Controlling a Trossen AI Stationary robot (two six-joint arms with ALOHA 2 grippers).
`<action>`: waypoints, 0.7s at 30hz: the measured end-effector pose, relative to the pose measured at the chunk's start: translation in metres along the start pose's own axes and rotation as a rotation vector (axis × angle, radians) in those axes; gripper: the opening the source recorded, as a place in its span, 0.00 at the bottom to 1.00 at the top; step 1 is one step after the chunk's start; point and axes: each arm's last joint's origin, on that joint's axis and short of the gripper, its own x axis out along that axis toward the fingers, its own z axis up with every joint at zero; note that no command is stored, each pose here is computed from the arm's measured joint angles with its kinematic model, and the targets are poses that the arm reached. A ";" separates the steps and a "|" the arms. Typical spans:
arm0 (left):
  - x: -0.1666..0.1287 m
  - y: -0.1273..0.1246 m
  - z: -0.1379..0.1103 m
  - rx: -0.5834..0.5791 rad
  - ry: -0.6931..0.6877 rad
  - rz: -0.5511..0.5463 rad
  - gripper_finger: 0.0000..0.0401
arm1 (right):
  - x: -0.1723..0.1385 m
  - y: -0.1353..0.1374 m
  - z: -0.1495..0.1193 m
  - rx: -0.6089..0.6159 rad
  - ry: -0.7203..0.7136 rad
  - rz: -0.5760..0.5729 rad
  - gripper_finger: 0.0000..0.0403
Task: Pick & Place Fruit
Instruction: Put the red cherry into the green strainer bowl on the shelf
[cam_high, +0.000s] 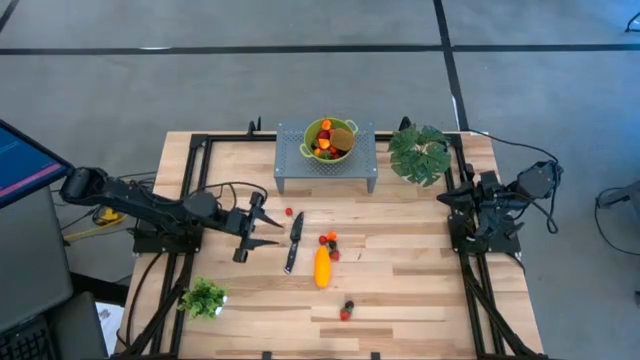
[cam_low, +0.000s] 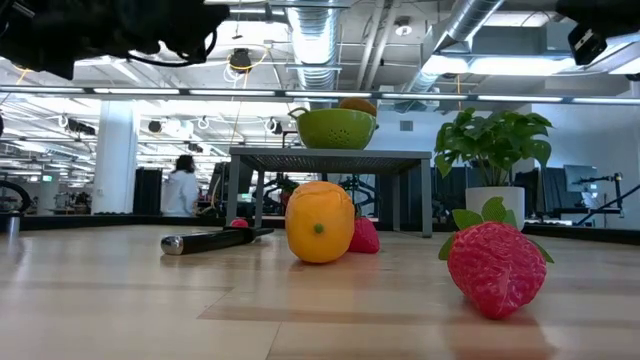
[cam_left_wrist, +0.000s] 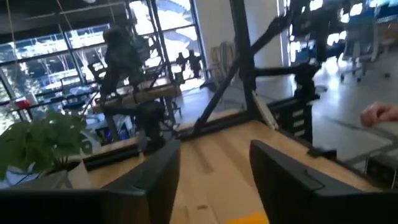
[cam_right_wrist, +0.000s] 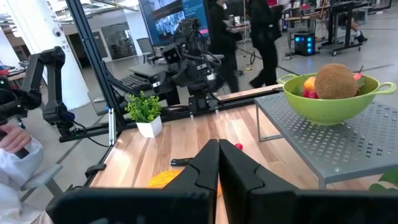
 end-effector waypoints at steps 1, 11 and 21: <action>0.000 -0.001 -0.001 0.010 0.024 0.004 0.49 | 0.000 0.000 0.000 0.000 0.000 0.000 0.01; 0.003 -0.001 -0.010 0.024 0.226 0.161 0.65 | 0.000 0.000 0.000 0.000 0.000 0.000 0.01; 0.026 0.001 -0.027 0.106 0.417 0.219 0.60 | 0.000 0.000 0.000 0.000 0.001 0.000 0.01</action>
